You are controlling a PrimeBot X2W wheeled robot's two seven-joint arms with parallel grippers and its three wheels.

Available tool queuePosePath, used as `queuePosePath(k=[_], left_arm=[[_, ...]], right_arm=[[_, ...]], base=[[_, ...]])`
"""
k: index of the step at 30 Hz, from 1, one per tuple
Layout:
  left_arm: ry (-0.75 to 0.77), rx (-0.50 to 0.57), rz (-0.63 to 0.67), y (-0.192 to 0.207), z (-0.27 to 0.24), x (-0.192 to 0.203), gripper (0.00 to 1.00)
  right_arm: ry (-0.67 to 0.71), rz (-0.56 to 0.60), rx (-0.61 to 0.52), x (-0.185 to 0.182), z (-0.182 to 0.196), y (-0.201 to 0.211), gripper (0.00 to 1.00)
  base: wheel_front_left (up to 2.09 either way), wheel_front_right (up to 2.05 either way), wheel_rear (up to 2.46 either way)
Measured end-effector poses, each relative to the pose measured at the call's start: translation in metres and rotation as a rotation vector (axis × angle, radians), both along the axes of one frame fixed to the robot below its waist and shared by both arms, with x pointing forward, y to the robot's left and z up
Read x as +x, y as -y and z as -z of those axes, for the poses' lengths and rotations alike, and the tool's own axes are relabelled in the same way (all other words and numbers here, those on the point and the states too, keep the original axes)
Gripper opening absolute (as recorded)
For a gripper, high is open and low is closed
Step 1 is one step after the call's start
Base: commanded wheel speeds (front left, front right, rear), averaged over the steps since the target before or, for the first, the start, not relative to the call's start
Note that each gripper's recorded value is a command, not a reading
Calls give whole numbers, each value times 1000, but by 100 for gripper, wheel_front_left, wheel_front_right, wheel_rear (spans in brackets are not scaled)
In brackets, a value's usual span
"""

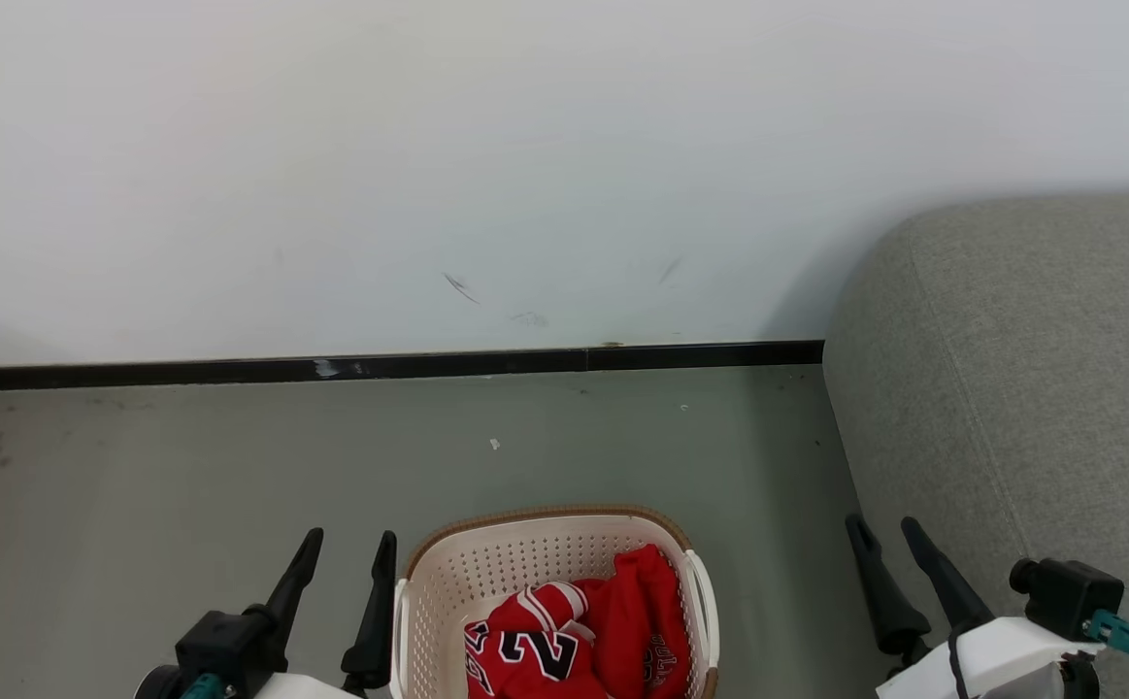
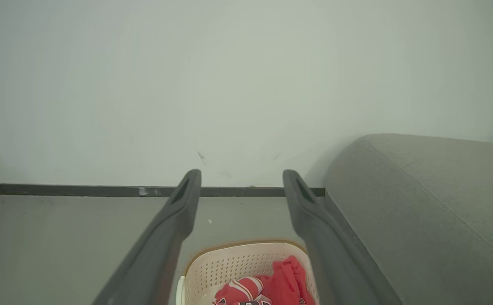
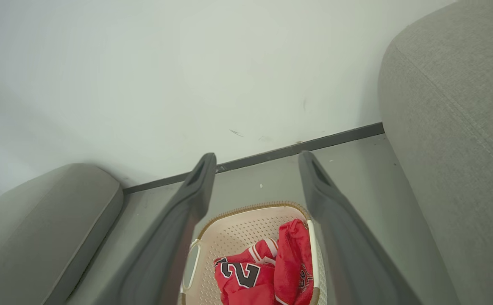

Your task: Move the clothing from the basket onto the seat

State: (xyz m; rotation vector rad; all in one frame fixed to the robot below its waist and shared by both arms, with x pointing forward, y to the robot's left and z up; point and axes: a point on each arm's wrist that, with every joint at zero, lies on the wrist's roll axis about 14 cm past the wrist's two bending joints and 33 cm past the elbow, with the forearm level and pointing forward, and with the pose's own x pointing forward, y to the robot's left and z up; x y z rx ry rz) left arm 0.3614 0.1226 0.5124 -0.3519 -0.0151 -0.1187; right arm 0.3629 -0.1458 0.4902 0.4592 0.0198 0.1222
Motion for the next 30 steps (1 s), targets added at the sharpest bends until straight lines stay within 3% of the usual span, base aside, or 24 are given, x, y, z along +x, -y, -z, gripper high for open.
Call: queuePosePath(k=[17, 23, 30], left_arm=[[102, 234, -40, 0, -11, -4, 100], [130, 292, -43, 2, -14, -5, 100], [109, 286, -55, -2, -8, -5, 100]], right_arm=[[81, -27, -290, -1, -8, -4, 100], [114, -37, -350, -1, -13, -8, 100], [111, -37, -353, -3, -12, -8, 100]], base=[[0, 0, 0], [0, 0, 0], [0, 0, 0]])
